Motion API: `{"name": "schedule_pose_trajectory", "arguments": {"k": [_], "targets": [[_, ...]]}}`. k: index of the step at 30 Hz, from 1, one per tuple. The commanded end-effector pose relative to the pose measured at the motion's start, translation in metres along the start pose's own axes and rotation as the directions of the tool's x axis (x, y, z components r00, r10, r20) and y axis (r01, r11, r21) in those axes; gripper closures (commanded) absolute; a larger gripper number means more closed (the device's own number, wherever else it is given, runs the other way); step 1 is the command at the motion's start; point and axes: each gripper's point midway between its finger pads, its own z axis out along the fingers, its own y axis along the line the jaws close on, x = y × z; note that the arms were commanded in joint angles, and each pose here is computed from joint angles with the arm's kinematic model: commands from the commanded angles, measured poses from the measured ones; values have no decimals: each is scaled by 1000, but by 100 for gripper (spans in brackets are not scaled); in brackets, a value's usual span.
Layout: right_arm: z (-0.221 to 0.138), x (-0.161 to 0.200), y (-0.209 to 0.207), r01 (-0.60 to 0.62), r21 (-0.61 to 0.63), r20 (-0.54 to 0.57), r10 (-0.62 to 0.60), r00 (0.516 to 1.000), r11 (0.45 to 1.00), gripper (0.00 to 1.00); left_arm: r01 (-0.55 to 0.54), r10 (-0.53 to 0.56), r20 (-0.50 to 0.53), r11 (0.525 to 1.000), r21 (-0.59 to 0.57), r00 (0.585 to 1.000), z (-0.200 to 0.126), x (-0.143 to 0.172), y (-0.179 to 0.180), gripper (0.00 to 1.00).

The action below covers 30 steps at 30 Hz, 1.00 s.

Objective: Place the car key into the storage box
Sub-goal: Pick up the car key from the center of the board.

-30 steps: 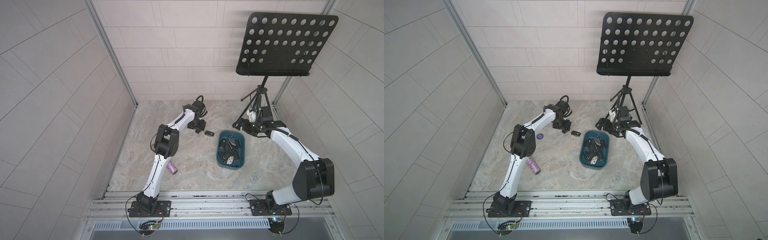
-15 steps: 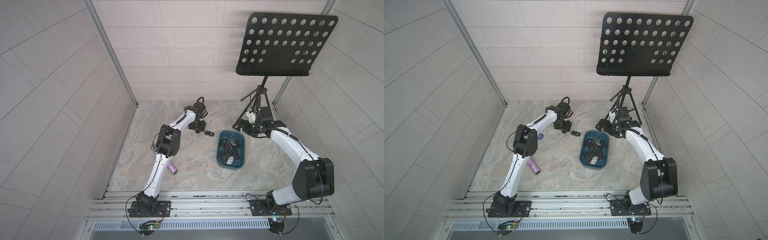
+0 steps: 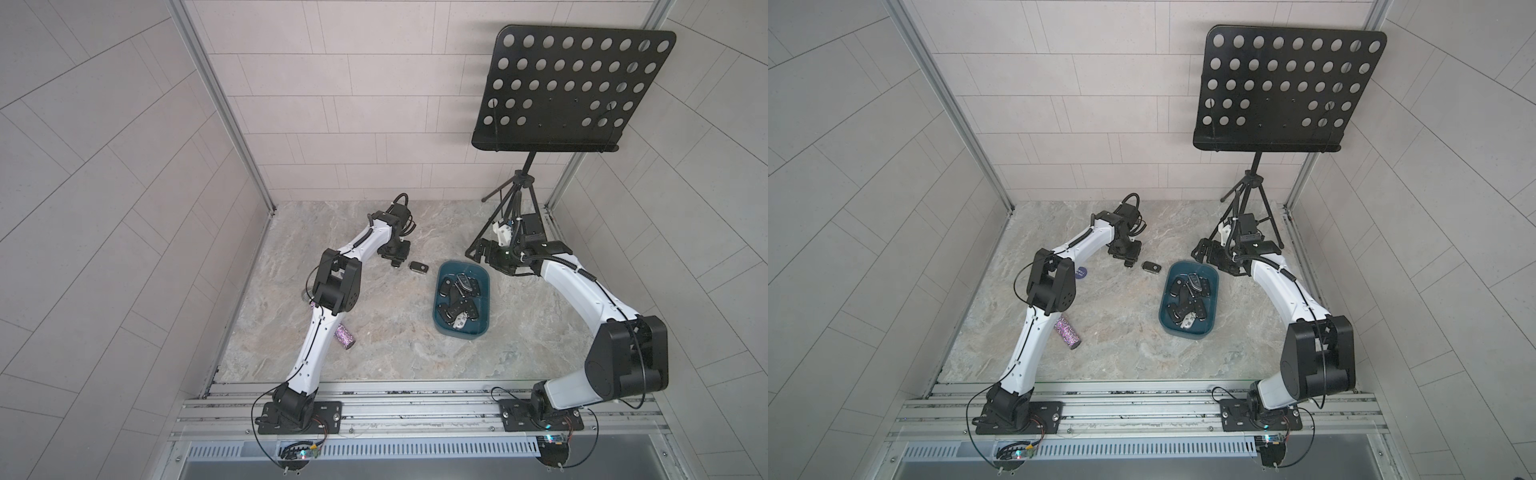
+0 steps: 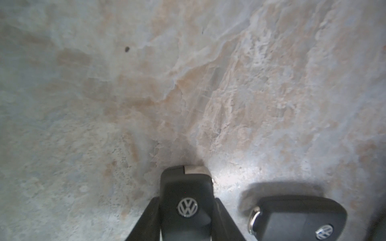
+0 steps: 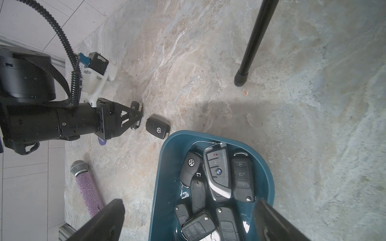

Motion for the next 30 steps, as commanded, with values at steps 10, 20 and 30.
{"name": "schedule_pose_trajectory", "arguments": {"k": [10, 20, 30], "targets": [[-9, 9, 10, 13, -45, -20, -13, 1000, 999, 0, 19, -19, 20, 1000, 2, 1000, -19, -4, -2, 71], [-15, 27, 15, -8, -98, -39, 4, 999, 995, 0, 47, -52, 84, 998, 49, 995, -70, -3, -12, 72], [-16, 58, 9, -60, -126, -78, 50, 996, 990, 0, 17, -30, 100, 991, 133, 994, -114, 33, -53, 72]]}}
